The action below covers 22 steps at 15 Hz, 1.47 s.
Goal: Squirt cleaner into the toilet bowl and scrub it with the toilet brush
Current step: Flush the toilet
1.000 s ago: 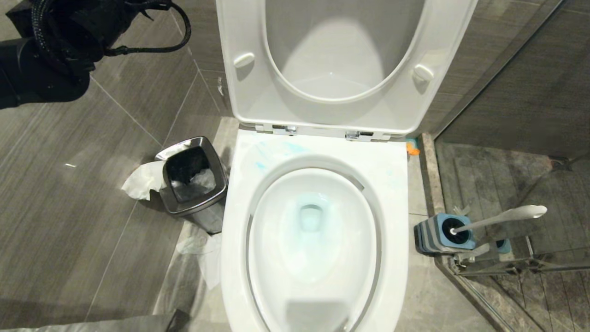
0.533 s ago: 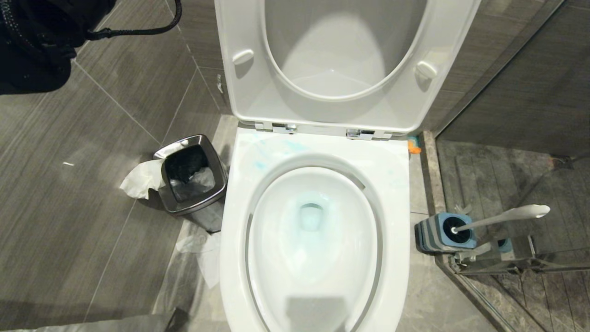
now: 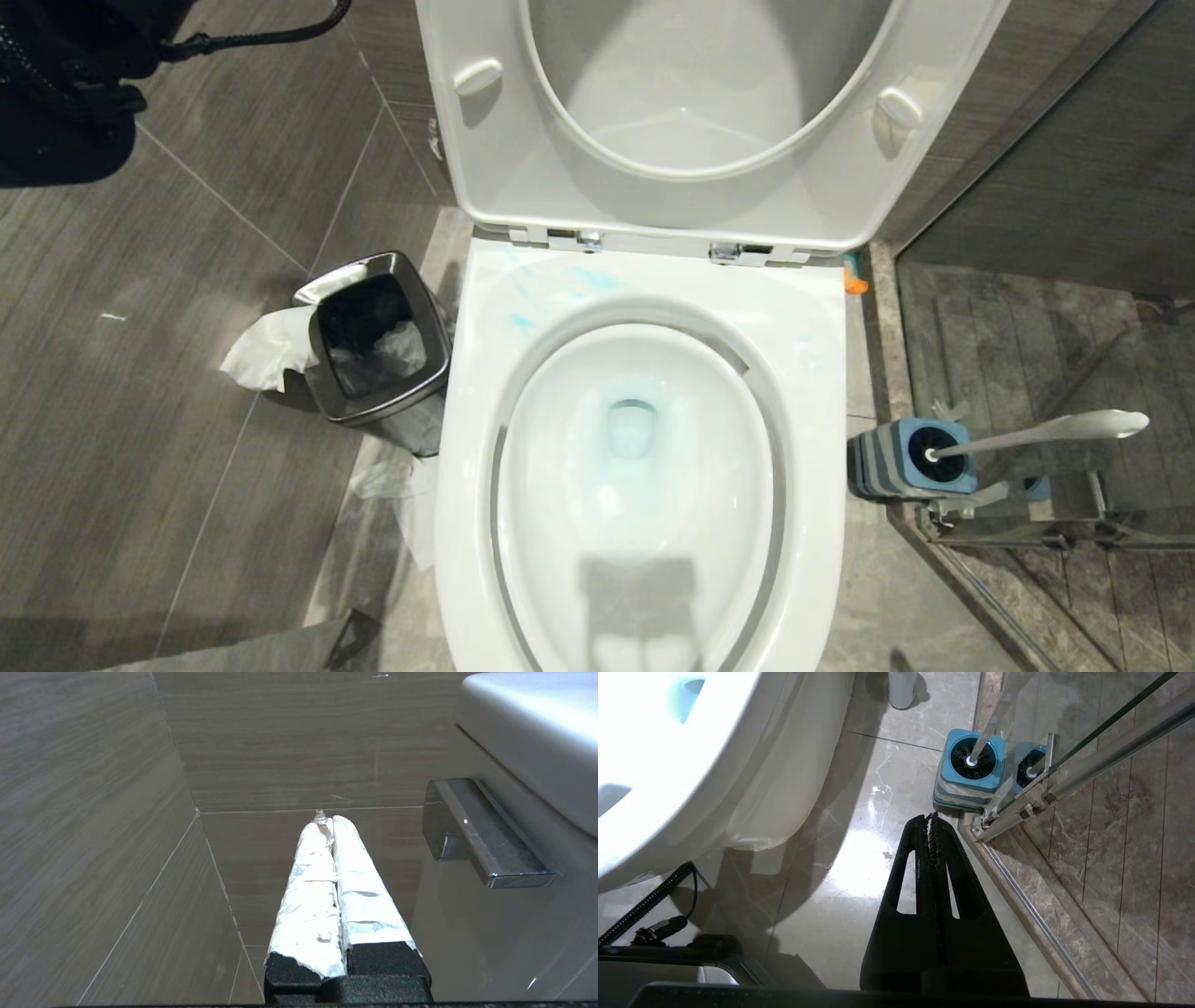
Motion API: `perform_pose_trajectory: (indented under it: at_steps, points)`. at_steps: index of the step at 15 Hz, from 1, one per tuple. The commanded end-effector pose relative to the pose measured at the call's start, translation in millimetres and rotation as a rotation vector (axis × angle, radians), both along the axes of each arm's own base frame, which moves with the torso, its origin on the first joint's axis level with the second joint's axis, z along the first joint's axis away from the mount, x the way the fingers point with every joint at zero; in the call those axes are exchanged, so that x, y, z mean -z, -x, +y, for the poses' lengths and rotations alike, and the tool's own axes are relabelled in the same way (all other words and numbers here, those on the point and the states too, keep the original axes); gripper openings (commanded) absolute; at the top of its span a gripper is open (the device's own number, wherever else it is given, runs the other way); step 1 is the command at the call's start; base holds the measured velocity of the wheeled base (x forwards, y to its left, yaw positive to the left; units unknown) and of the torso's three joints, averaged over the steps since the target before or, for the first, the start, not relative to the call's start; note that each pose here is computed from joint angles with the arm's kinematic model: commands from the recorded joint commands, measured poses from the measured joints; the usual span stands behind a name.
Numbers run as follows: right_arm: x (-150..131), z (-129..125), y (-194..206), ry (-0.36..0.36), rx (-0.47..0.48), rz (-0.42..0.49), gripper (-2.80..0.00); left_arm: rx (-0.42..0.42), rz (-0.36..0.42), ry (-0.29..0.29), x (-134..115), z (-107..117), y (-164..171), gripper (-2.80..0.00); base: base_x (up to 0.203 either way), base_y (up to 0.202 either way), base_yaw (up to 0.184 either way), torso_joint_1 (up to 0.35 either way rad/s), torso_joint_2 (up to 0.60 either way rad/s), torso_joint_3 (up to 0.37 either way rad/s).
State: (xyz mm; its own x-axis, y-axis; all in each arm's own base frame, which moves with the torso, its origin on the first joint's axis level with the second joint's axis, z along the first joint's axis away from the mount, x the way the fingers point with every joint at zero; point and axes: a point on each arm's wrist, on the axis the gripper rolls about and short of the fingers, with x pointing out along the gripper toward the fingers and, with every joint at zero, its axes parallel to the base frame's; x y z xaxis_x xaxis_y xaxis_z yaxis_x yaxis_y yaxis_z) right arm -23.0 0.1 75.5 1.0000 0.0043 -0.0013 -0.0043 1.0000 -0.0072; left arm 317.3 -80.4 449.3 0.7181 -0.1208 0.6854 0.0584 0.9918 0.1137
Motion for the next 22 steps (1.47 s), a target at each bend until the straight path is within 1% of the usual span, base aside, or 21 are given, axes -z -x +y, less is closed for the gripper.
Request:
perform_pose_trajectory:
  at_steps: [1, 2, 5, 7, 10, 16, 22]
  points:
    - [0.1, 0.0, -0.1, 0.000, 0.001, 0.002, -2.80, -0.003, -0.011, -0.001, -7.3, 2.6, 10.7, -2.80, 0.000, 0.000, 0.000, 0.000, 0.00, 0.000]
    - [-0.1, 0.0, -0.1, 0.000, 0.001, 0.001, -2.80, 0.000, -0.004, -0.004, -8.9, 2.5, 13.6, -2.80, 0.000, 0.000, 0.000, 0.000, 0.00, 0.000]
    - [0.1, 0.0, -0.1, 0.000, 0.000, 0.002, -2.80, 0.044, 0.079, -0.026, -8.4, -6.9, 24.9, -2.80, 0.000, 0.000, 0.000, 0.000, 0.00, 0.000]
    - [0.1, 0.0, -0.1, 0.002, 0.000, 0.002, -2.80, 0.067, 0.106, -0.033, -6.4, -12.0, 25.1, -2.80, 0.000, 0.000, 0.000, 0.000, 0.00, 0.000]
    - [0.0, 0.0, -0.1, 0.000, 0.000, 0.001, -2.80, 0.088, 0.115, -0.034, -4.3, -19.3, 24.5, -2.80, 0.000, 0.000, 0.000, 0.000, 0.00, 0.000]
    - [0.1, 0.0, -0.1, 0.000, 0.000, 0.002, -2.80, 0.100, 0.098, -0.038, -7.1, -22.3, 29.0, -2.80, 0.000, 0.000, 0.000, 0.000, 0.00, 0.000]
    - [0.0, 0.0, -0.1, 0.000, -0.001, 0.001, -2.80, 0.138, 0.091, -0.040, -8.3, -32.4, 34.3, -2.80, 0.000, 0.000, 0.000, 0.000, 0.00, 0.000]
